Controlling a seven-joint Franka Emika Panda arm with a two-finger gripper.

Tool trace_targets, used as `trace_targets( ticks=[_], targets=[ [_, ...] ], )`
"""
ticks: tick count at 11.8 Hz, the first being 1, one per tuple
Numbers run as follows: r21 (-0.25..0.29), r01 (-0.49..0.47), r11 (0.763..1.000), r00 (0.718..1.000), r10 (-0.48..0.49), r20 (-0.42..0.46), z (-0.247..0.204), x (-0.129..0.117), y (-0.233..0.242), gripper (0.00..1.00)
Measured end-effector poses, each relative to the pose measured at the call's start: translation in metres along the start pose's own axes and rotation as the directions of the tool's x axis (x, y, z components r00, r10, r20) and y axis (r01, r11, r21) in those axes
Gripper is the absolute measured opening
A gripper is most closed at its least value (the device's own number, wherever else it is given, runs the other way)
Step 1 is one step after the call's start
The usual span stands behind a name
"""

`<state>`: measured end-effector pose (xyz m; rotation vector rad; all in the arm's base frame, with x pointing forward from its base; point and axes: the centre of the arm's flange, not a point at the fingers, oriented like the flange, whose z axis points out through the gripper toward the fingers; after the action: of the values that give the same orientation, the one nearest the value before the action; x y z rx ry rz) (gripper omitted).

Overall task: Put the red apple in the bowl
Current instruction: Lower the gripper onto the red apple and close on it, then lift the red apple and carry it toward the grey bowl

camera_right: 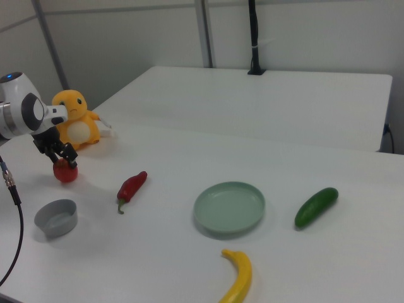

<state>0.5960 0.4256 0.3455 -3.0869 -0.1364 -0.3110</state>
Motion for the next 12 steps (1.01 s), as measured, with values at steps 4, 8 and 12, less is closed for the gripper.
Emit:
trace_targets(
  ticks=[4,8,12],
  targets=[
    [-0.010,0.014,1.000,1.000,-0.014,-0.009,0.000,0.000,-0.002,0.70],
    [-0.004,-0.025,1.000,0.998,0.025,-0.052,-0.023,0.022,0.020,0.68],
    [-0.016,-0.015,1.000,0.993,0.013,-0.115,-0.094,0.040,0.076,0.68]
  ],
)
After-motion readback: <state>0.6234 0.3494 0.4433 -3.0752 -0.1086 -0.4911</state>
